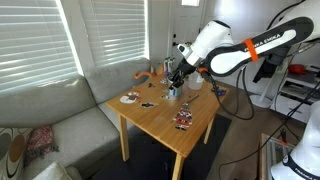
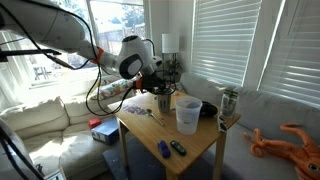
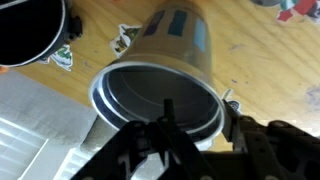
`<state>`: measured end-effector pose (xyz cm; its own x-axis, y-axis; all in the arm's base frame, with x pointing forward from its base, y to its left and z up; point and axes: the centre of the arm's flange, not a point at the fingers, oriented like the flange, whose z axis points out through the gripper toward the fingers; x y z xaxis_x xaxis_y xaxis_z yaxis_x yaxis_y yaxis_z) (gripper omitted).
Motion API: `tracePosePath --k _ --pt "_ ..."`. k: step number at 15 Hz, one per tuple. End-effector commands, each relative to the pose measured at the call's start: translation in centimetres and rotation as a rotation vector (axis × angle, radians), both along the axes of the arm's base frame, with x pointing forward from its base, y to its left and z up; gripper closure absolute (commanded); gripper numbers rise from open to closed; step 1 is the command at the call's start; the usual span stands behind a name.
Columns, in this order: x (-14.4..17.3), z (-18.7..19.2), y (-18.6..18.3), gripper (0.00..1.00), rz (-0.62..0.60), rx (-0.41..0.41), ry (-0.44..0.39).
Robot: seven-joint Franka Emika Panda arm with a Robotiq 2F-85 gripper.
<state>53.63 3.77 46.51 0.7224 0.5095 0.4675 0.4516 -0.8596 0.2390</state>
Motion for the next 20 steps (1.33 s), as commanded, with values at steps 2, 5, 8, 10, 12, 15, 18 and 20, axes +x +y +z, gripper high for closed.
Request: tracePosePath --k 2,5,8,10,12,15,18,20 --pt "2.2 -0.4 1.6 0.87 -0.021 -0.182 -0.074" --pt "2.6 -0.8 2.4 1.00 -0.023 -0.256 -0.094" --pt "2.7 -0.9 4.0 0.99 -0.016 -0.298 -0.114" --pt "2.7 -1.5 5.0 0.99 -0.008 -0.322 -0.110" --pt "2.5 -2.6 5.9 0.99 -0.003 -0.355 -0.092" --pt "2.2 -3.8 7.1 0.99 0.008 -0.381 -0.073" --pt "2.1 -4.3 7.9 0.64 0.009 -0.378 -0.048" --pt "2.0 -5.2 8.4 0.50 0.013 -0.372 -0.027"
